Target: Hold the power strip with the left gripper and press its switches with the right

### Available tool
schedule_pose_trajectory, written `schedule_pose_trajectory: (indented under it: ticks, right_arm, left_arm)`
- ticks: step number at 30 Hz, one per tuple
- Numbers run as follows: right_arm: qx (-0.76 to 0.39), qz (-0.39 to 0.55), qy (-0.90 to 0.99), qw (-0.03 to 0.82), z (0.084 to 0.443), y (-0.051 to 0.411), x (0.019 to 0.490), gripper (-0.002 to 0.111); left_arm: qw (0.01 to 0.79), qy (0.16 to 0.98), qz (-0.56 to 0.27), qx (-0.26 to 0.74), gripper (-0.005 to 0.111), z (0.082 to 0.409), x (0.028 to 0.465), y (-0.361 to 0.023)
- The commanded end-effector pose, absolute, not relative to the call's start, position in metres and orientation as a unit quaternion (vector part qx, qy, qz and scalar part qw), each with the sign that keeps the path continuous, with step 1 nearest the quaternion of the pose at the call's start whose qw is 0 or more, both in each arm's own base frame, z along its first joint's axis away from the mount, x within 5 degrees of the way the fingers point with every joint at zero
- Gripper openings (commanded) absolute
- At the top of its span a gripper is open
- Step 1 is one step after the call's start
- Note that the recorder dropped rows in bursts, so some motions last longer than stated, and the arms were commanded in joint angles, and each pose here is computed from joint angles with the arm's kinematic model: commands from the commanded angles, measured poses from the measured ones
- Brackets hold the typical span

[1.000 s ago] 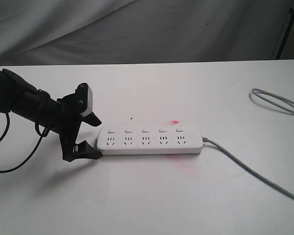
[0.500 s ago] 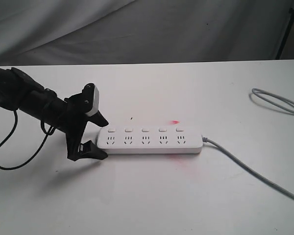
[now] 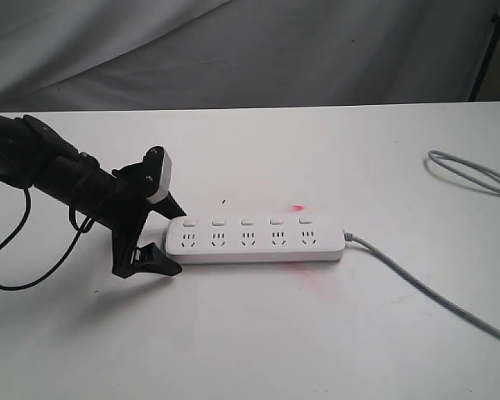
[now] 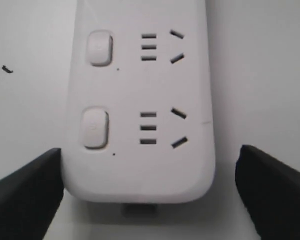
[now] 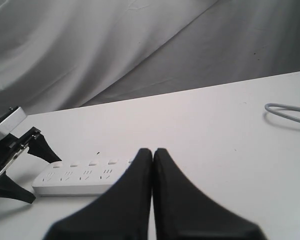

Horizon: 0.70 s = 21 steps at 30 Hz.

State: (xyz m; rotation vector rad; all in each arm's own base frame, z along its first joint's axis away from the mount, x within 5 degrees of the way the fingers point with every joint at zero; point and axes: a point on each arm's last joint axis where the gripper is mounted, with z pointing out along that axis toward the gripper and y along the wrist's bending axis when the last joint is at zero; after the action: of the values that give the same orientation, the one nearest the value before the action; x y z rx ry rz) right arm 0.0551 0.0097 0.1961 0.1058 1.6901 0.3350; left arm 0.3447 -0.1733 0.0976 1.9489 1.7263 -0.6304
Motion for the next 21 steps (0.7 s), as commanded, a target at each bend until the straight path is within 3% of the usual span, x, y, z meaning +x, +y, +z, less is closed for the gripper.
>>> schedule_pose_trajectory:
  ticks: [1, 11, 21]
  right_arm:
    - [0.052, 0.147, 0.744, 0.65, 0.1951, 0.0094, 0.0551, 0.0]
    - [0.052, 0.147, 0.744, 0.65, 0.1951, 0.0094, 0.0551, 0.0]
    - [0.052, 0.147, 0.744, 0.65, 0.1951, 0.0094, 0.0551, 0.0]
  left_arm:
    - [0.228, 0.624, -0.229, 0.711, 0.082, 0.0989, 0.3448, -0.1752]
    - [0.229, 0.625, -0.227, 0.711, 0.071, 0.0988, 0.3452, -0.1751]
    - [0.229, 0.625, -0.226, 0.711, 0.069, 0.0988, 0.3454, -0.1751]
